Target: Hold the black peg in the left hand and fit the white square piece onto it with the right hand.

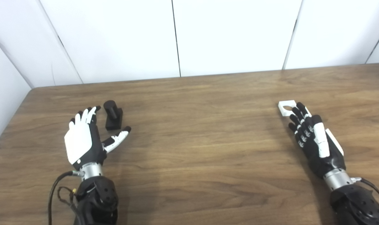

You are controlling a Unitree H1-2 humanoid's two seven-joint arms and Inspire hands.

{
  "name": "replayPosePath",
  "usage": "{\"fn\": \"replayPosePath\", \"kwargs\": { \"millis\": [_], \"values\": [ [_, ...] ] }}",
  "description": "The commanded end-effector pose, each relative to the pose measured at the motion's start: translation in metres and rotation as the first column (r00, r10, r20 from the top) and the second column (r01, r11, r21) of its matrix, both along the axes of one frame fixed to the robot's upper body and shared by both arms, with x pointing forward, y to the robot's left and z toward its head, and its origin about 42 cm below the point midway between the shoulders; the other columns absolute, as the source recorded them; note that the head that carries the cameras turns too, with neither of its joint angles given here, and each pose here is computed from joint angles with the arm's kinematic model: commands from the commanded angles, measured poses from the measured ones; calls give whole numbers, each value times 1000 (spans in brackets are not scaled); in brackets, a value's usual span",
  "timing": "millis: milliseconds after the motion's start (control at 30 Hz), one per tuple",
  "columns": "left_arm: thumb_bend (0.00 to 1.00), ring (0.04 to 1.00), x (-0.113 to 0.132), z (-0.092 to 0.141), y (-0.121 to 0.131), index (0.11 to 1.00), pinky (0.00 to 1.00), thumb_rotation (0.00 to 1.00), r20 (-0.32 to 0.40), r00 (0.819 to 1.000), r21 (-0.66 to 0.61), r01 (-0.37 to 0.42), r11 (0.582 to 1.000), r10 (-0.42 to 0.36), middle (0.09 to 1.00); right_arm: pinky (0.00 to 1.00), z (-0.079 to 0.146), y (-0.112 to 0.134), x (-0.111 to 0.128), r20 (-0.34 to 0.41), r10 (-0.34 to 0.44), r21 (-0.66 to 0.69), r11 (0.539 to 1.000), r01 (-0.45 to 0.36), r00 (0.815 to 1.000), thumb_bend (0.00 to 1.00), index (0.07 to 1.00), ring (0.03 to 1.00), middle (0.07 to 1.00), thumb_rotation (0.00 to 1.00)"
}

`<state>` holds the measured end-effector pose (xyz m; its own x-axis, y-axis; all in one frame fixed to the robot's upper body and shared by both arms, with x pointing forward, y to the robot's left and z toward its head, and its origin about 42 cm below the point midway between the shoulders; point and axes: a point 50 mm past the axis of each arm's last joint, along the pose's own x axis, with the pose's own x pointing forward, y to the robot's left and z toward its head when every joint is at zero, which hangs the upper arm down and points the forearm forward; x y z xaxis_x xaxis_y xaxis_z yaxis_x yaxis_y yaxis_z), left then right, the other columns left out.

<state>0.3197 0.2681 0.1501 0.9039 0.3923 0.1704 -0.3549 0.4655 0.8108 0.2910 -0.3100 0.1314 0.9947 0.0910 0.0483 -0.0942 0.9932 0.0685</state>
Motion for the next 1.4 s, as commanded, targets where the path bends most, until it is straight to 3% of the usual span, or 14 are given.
{"fn": "replayPosePath", "kwargs": {
  "millis": [0, 567, 800, 1367],
  "values": [
    [766, 988, 16, 20, 4, 856, 1000, 481, 52, 998, 47, -19, 999, 17, 944, 1000, -11, 2, -2, -9, 11, 29, 1000, -11, 1000, 657, 1000, 1000, 1000, 953],
    [755, 970, 57, 16, 4, 819, 1000, 409, 75, 995, 75, -70, 995, 64, 916, 1000, -10, -2, -2, -14, 12, 25, 1000, -11, 1000, 695, 1000, 1000, 1000, 934],
    [747, 987, 71, 18, 5, 813, 1000, 440, 55, 996, 85, -82, 993, 77, 928, 1000, -10, -2, -3, -15, 20, 22, 1000, -20, 1000, 691, 1000, 1000, 1000, 943],
    [756, 961, 79, 18, 3, 757, 990, 424, 37, 995, 134, -92, 987, 88, 898, 1000, -10, -4, -6, -20, 20, 29, 999, -19, 1000, 692, 1000, 1000, 1000, 923]
  ]
}}
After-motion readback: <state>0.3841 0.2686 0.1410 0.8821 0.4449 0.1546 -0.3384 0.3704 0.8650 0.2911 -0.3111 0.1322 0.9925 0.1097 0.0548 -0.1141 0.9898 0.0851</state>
